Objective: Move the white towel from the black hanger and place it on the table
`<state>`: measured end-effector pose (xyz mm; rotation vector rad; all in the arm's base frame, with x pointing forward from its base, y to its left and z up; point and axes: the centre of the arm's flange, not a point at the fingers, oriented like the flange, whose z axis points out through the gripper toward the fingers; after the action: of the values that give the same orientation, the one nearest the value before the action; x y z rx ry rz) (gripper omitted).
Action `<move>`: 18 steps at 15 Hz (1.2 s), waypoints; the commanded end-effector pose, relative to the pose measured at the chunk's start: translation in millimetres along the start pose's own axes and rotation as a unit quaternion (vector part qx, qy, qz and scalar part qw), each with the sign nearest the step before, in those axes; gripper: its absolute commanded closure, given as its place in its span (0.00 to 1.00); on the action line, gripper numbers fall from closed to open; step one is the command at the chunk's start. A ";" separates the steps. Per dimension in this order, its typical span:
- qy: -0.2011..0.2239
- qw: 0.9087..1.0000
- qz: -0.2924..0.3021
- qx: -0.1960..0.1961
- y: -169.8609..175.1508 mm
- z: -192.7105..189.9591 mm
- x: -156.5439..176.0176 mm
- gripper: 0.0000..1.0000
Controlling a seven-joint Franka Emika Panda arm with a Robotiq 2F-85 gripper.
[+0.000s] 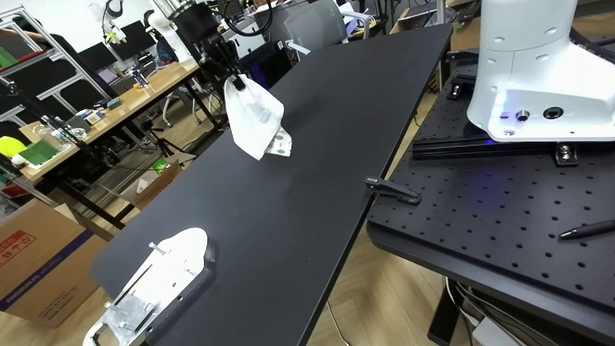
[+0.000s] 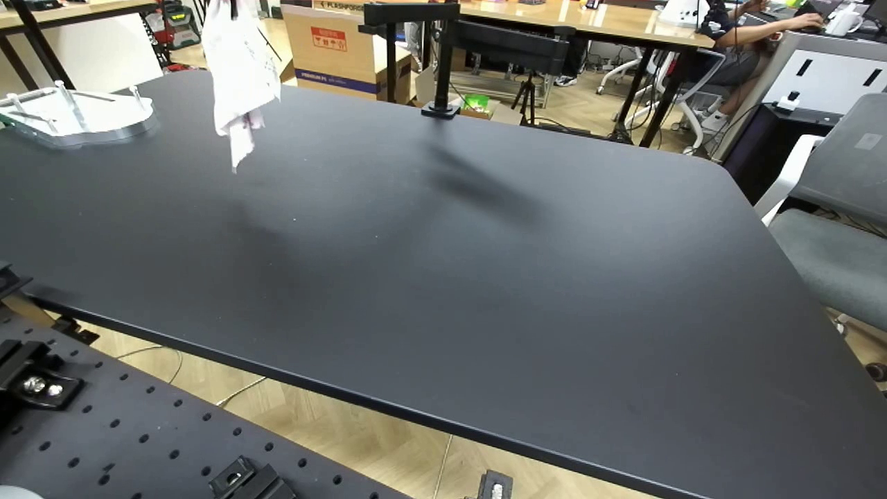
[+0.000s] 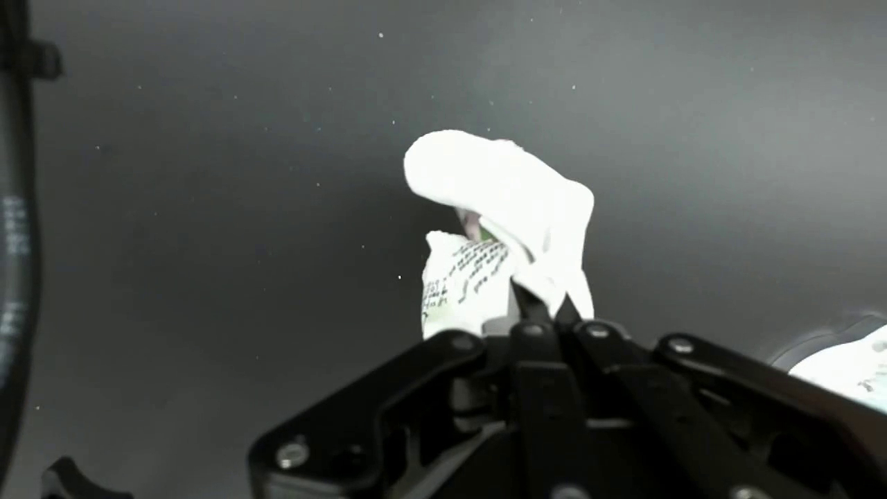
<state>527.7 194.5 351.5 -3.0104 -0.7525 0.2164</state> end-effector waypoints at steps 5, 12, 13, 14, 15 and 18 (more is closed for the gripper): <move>-0.025 0.999 -0.001 -0.044 42.2 45.1 -14.7 0.99; -0.046 0.997 0.011 -0.056 97.4 92.6 -13.0 0.99; -0.052 0.997 0.010 -0.055 100.0 97.8 -13.1 0.99; -0.060 0.997 0.012 -0.054 101.7 102.3 -13.3 0.72; -0.065 0.997 0.012 -0.050 102.1 106.0 -13.7 0.71; -0.078 0.996 0.015 -0.039 99.4 109.4 -16.4 0.52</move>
<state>541.6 99.4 235.2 -3.1168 -0.7473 0.3973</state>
